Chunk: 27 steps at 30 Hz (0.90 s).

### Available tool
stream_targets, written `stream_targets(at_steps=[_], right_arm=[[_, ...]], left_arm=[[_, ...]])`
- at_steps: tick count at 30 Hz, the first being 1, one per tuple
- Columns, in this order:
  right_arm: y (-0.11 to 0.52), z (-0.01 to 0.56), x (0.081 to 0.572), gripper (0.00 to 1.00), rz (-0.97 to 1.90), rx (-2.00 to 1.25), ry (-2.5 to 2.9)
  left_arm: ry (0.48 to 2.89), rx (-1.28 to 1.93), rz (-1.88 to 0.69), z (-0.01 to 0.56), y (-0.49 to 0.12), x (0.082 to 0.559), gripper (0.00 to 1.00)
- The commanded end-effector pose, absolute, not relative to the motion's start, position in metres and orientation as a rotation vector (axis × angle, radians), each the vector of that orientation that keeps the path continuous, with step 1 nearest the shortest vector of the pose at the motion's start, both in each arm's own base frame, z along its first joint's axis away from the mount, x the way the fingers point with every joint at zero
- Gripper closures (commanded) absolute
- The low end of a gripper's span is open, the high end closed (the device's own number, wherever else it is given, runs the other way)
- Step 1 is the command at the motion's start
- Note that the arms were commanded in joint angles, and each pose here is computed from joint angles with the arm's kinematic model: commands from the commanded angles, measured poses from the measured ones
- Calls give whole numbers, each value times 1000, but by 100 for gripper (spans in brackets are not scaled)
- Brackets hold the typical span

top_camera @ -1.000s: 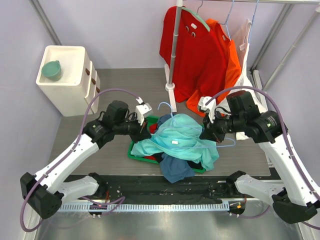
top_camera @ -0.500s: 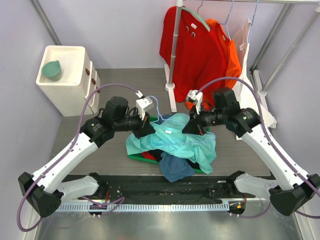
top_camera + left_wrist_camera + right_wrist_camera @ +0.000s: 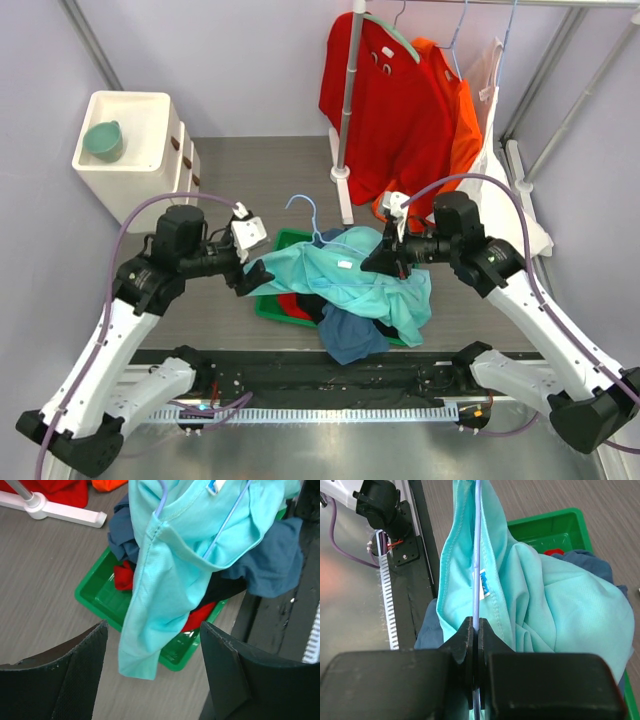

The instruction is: Place the t-shirt on the hanger

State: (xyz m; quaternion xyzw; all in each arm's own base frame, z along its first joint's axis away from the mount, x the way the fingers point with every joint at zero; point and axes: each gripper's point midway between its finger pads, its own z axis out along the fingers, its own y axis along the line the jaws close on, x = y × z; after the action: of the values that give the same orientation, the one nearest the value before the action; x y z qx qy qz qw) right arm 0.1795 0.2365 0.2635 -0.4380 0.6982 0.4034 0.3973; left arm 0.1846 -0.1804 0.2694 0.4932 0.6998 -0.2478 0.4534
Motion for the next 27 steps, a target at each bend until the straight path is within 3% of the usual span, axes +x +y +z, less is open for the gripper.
stream_targets(at_steps=[1,8,12,19,22,23,24,25,26,27], right_arm=[[243,286,183,99,991,-1181,1594],[252,286,185,99,990,-1245,1546],[262,293,188,99,991,-1262,1504],[281,304,190,99,988,-1290,1443],[286,307,188,99,988,-1301,1434],[285,307,188,99,979,-1295,1443],[284,307,188,93,976,-1286,1458],[283,307,189,81,969,-1274,1479],[277,309,192,47,940,-1237,1544],[274,310,193,26,926,-1212,1585]], left_arm=[[1612,1382,-623,262,-187,197,27],[1444,1466,-720,263,-212,206,32],[1445,1514,-784,257,-229,203,53],[1427,1538,-829,250,-249,189,65],[1436,1537,-834,248,-251,187,82],[1449,1525,-840,249,-251,187,93],[1461,1516,-829,248,-249,188,98],[1470,1508,-818,248,-248,189,100],[1470,1504,-810,247,-246,187,100],[1469,1514,-802,243,-243,185,100]])
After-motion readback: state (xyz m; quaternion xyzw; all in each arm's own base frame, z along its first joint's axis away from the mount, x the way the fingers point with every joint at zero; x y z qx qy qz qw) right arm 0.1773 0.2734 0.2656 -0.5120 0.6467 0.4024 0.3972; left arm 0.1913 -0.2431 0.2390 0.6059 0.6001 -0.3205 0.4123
